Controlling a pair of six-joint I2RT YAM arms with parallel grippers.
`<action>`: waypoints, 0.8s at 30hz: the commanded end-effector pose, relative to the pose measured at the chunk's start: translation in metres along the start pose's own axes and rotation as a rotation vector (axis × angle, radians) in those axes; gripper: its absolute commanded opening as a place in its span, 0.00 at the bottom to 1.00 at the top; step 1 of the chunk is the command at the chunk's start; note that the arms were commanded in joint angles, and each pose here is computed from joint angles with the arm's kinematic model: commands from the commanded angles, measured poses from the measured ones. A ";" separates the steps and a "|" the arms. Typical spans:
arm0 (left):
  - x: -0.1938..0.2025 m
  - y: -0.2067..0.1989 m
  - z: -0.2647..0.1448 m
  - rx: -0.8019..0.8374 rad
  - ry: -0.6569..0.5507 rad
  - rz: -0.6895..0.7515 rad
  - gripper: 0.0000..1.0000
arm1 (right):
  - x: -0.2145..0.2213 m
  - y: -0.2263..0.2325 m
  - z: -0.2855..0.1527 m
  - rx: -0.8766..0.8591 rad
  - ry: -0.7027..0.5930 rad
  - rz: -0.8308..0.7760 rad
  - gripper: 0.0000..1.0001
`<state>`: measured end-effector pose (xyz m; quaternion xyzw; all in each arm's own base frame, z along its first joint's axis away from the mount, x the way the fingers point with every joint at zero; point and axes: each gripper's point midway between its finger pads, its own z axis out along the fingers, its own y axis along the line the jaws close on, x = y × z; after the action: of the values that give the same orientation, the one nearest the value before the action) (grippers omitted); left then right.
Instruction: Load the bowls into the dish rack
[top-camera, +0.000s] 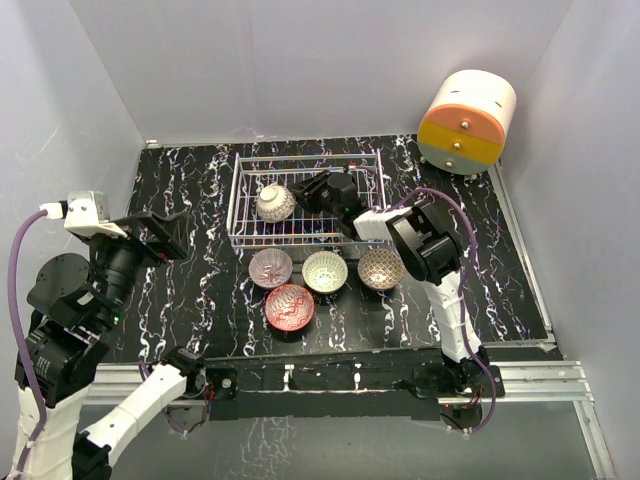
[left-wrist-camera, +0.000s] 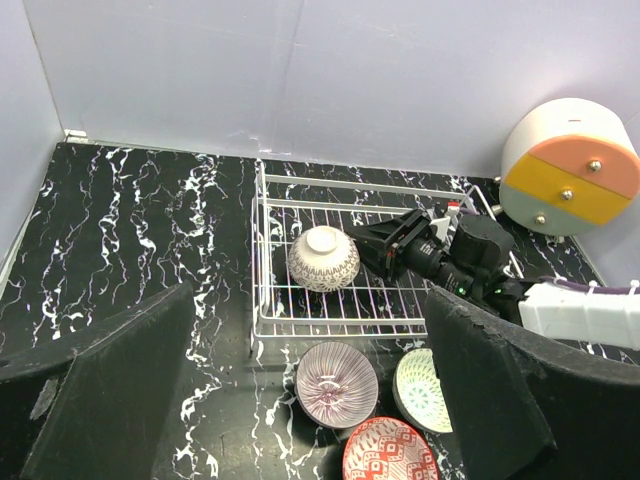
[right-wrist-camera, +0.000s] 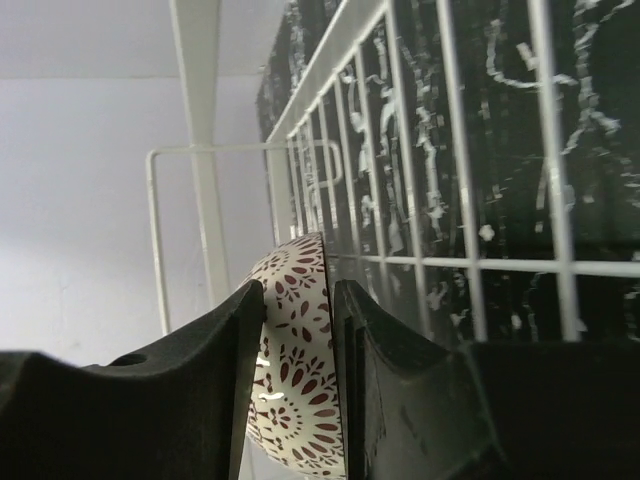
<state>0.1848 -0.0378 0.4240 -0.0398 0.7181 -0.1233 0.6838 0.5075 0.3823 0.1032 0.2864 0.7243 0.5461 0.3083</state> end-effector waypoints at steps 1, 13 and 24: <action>-0.004 -0.001 -0.002 0.008 -0.020 -0.008 0.97 | -0.018 0.012 -0.002 0.093 -0.052 -0.091 0.39; -0.003 0.001 -0.002 0.000 -0.022 -0.005 0.97 | -0.039 0.018 0.007 0.261 -0.072 -0.319 0.53; 0.000 0.001 0.003 -0.008 -0.015 0.009 0.97 | -0.053 0.048 -0.011 0.329 -0.128 -0.567 0.66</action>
<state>0.1856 -0.0375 0.4230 -0.0409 0.7172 -0.1221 0.6848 0.5347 0.3555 0.1010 0.2025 0.8427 0.3312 0.3730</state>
